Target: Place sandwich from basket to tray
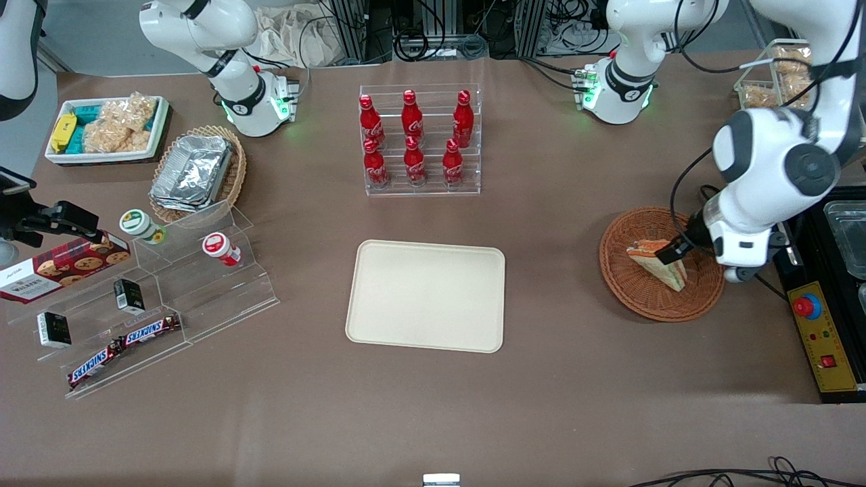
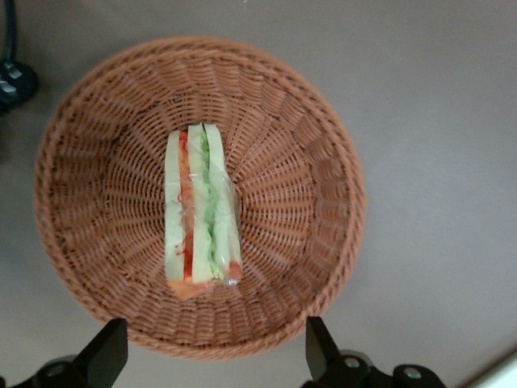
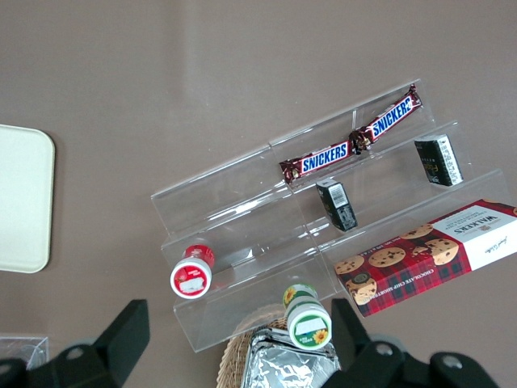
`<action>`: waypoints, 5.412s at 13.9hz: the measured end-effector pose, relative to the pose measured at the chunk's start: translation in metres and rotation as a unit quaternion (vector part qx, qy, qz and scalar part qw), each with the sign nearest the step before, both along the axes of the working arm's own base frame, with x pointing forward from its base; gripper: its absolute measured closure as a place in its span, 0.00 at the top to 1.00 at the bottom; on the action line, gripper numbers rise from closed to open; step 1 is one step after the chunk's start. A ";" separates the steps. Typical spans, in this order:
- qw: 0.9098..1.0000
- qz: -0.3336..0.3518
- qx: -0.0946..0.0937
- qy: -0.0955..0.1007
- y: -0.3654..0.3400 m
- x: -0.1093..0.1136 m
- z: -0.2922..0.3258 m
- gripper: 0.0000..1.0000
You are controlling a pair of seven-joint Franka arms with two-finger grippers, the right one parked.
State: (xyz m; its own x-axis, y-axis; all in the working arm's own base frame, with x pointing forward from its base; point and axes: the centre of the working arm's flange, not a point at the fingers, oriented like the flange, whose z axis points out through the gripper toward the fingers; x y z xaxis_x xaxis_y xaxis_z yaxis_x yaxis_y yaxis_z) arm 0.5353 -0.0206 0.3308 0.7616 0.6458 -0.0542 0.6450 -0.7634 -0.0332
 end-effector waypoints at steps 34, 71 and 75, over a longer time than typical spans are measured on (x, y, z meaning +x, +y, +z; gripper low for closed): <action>0.952 -0.299 -0.050 -0.048 -0.264 -0.010 0.046 0.20; 0.955 -0.295 -0.014 -0.021 -0.173 0.060 0.160 1.00; 0.952 -0.303 -0.036 -0.005 -0.072 0.059 0.239 1.00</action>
State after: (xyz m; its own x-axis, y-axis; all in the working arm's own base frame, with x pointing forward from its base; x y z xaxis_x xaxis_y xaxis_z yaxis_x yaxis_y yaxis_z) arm 0.5944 -0.0922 0.5697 0.9939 0.0829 -0.0731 0.0858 -0.9956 0.0375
